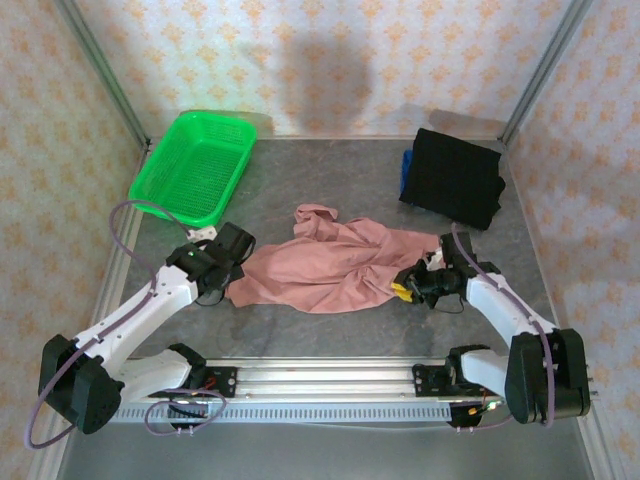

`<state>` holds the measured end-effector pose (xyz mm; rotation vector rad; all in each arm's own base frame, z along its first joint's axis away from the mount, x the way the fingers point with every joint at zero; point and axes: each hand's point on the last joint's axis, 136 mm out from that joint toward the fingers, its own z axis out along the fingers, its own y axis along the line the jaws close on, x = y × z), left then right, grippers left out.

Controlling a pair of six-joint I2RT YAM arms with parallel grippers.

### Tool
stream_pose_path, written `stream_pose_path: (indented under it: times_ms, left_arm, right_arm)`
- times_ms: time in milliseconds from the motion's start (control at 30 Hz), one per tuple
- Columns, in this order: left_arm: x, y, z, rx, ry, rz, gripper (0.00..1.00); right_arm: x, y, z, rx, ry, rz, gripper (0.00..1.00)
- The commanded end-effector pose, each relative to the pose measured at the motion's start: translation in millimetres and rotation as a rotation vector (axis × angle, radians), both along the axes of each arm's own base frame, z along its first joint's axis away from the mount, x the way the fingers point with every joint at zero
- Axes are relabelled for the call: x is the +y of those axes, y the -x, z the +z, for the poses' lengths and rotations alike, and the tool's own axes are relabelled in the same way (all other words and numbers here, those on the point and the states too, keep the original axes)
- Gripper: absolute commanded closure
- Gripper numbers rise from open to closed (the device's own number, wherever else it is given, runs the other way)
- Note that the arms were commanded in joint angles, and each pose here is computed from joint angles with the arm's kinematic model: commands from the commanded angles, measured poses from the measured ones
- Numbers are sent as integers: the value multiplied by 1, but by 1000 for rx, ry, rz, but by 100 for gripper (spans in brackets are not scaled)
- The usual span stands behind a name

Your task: Fold and stack the t-shirts

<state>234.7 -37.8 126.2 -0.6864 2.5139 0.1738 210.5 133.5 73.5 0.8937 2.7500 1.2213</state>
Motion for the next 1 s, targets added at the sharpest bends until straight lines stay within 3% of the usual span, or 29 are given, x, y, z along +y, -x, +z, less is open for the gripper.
stream_pose_path:
  times_ms: [0,500,833,967]
  left_arm:
    - [5,4,0,-25,-13,21,100]
    - [10,12,-1,-26,-11,37,100]
    - [11,13,0,-31,-12,40,100]
    - [11,13,2,-34,-13,39,100]
  right_arm:
    - [2,12,1,32,-11,24,72]
    - [8,15,-6,47,0,16,62]
    - [5,10,-19,46,31,8,63]
    - [3,3,-18,33,47,-2,68]
